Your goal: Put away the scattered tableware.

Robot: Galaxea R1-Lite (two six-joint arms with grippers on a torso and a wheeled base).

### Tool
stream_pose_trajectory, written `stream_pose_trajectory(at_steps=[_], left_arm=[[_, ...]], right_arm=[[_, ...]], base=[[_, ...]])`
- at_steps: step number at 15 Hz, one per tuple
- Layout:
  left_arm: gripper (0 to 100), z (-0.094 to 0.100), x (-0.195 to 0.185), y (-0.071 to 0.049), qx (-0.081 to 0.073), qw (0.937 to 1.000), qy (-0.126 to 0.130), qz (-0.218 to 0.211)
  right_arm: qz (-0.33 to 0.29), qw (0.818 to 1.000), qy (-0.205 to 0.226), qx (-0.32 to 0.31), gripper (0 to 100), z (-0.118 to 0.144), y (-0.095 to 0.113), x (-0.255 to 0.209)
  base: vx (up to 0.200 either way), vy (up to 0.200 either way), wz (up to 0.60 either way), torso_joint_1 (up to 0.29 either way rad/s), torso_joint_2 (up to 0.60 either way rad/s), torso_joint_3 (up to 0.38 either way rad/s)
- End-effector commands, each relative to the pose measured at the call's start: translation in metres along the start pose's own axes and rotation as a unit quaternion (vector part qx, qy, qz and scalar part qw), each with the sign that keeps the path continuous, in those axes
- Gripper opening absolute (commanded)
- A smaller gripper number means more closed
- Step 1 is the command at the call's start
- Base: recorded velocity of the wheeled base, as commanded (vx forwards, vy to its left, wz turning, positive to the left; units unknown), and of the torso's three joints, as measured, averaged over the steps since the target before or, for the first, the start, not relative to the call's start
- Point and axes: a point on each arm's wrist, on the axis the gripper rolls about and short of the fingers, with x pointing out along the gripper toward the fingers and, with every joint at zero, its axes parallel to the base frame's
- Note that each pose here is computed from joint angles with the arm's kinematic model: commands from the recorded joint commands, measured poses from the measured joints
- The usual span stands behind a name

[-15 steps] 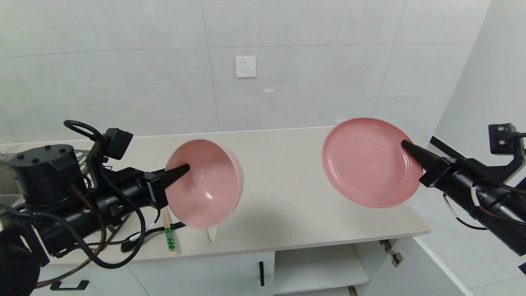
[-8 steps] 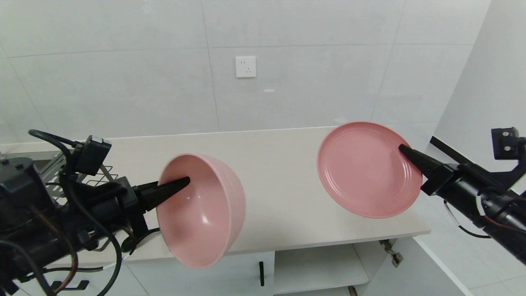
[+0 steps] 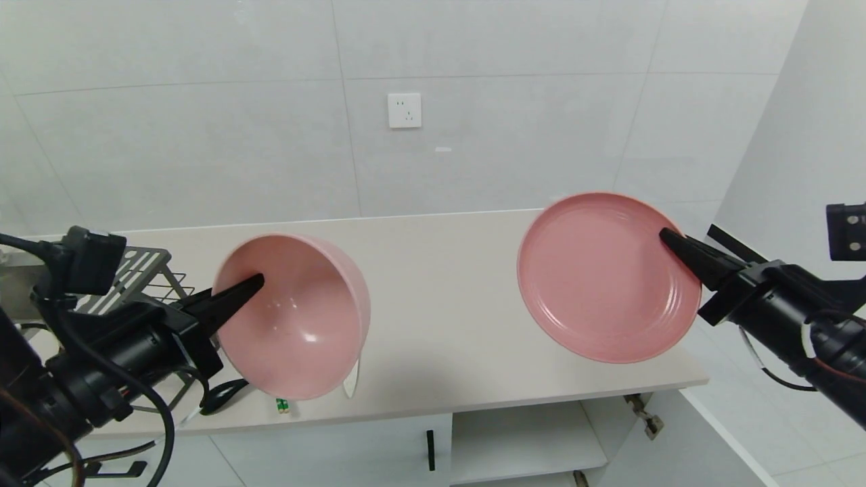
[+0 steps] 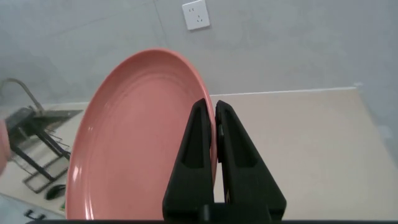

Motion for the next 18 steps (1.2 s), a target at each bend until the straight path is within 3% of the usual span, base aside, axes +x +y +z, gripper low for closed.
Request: stream_pose_trajectory(at_steps=[1,4,6,8,10,15,18], left_arm=[[0,-0.011,0.005,0.002,0.013,0.9996,0.026,0.004],[0,-0.019,0.005,0.003,0.038,0.9990,0.024,0.004],[0,-0.022,0.007,0.004,0.038,0.9989,0.027,0.004],[0,-0.033,0.020,0.010,0.036,0.9982,0.037,0.030],[0,-0.035,0.024,0.012,0.038,0.9981,0.029,0.039],[0,-0.035,0.021,0.009,0.042,0.9986,0.007,0.032],[0,-0.034,0.021,0.005,0.043,0.9988,0.004,0.024]], right_arm=[[0.006,1.000,0.007,-0.018,0,-0.003,0.003,-0.001],[-0.006,1.000,0.013,-0.019,0,-0.006,0.001,0.000],[-0.015,1.000,0.018,-0.021,0,-0.009,-0.001,0.001],[-0.018,0.997,0.047,-0.062,0,-0.021,-0.001,-0.001],[-0.005,0.997,0.044,-0.063,0,-0.021,0.004,0.000],[0.000,0.995,0.050,-0.082,0,-0.023,0.006,-0.001],[0.000,0.995,0.052,-0.087,0,-0.023,0.006,-0.002]], base=[[0.000,0.000,0.00,0.000,0.00,0.000],[0.000,0.000,0.00,0.000,0.00,0.000],[0.000,0.000,0.00,0.000,0.00,0.000],[0.000,0.000,0.00,0.000,0.00,0.000],[0.000,0.000,0.00,0.000,0.00,0.000],[-0.200,0.000,0.00,0.007,0.00,0.001],[0.000,0.000,0.00,0.000,0.00,0.000]])
